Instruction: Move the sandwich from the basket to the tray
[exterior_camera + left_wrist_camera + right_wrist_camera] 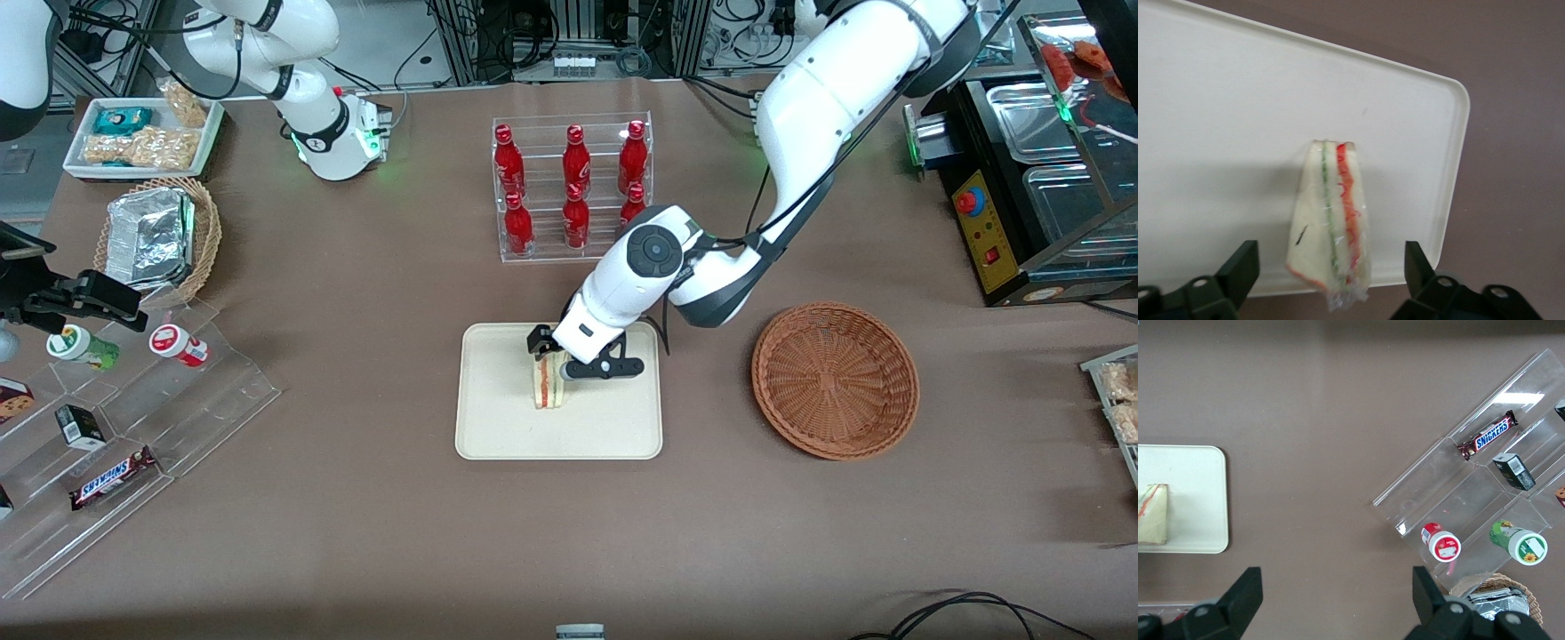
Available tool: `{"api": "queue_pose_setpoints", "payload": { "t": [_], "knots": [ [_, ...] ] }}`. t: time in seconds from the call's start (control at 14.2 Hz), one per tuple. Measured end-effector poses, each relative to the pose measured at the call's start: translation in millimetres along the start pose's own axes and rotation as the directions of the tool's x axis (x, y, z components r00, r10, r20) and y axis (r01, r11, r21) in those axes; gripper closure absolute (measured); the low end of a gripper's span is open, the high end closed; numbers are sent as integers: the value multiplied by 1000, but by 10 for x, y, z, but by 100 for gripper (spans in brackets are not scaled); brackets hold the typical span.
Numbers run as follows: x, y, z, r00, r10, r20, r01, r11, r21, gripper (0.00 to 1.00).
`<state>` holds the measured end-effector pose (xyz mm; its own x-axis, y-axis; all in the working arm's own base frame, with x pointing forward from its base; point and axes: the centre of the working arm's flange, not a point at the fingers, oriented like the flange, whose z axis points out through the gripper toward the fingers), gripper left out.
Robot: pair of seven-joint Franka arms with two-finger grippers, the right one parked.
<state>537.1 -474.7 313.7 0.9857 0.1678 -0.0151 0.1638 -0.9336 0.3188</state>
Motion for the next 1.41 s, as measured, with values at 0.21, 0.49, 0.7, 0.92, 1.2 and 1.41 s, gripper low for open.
{"api": "queue_pose_setpoints", "payload": {
  "t": [0.21,0.49,0.7,0.92,1.2,1.41],
  "knots": [
    [252,-219,-898,998,-52,-36,57,987,150,0],
    [467,-830,-2000,986,-159,-46,165,942,292,0],
    [554,-1462,-2669,984,-161,77,125,931,342,0],
    [743,-2370,-3406,980,-117,160,60,945,320,0],
    [738,-2883,-3844,976,-148,159,89,940,330,0],
    [763,-3108,-4044,979,-139,147,85,942,326,0]
  ]
}}
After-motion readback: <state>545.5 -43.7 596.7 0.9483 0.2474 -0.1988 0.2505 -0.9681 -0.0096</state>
